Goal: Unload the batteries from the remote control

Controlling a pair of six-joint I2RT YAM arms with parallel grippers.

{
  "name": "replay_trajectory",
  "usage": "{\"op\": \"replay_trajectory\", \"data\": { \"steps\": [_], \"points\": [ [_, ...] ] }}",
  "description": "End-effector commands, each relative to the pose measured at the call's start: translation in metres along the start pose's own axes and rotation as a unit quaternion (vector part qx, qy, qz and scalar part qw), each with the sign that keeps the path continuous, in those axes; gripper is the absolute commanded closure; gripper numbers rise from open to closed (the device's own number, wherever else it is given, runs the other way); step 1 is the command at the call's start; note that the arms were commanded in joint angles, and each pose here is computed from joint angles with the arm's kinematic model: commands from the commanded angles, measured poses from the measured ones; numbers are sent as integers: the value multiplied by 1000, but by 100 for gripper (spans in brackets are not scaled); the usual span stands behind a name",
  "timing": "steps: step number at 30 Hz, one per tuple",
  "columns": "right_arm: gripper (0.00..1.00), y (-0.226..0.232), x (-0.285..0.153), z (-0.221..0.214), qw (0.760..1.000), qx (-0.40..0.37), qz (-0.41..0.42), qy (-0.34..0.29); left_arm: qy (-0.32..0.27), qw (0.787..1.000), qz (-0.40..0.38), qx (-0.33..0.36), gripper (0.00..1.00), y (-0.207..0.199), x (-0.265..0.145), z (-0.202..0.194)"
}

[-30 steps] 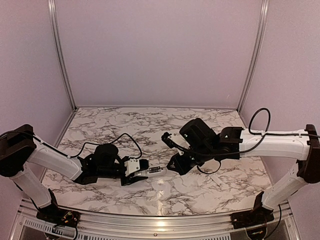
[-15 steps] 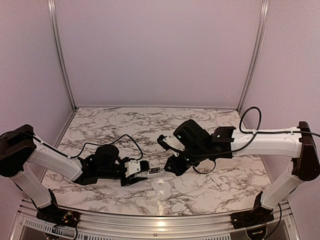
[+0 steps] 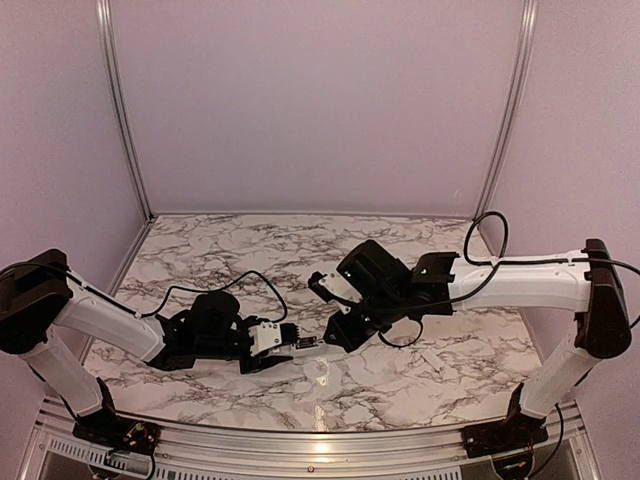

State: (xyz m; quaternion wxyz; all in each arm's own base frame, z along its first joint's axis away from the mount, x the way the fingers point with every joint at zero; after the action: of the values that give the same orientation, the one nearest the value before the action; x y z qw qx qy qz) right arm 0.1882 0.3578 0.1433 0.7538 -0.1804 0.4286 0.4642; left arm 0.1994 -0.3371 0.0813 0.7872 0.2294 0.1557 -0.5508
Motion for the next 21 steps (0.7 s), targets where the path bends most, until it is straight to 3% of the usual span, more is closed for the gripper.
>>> {"op": "replay_trajectory", "data": {
  "steps": [1, 12, 21],
  "points": [
    [100, -6, 7, 0, 999, 19, -12, 24, -33, 999, 17, 13, 100, 4, -3, 24],
    [100, -8, 17, 6, 996, 81, -20, 31, -27, 998, 60, 23, 100, 10, -1, 23],
    [100, -17, 16, 0, 994, 90, -51, 40, 3, 995, 89, 37, 100, 15, 9, 11]
  ]
}}
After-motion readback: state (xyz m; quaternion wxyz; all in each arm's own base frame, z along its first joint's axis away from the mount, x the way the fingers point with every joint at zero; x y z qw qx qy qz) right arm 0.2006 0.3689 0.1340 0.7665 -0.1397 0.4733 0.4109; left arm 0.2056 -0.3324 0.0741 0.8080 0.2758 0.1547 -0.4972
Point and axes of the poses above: each gripper's point midway between its finger pads, its own x axis out along the fingers, its own y axis along the line the jaws close on, z = x × y, the point moved 2 cm from there along -x, back along the fingers, and after that the axes turned 13 degrees about -x, right-handed, at the moved point
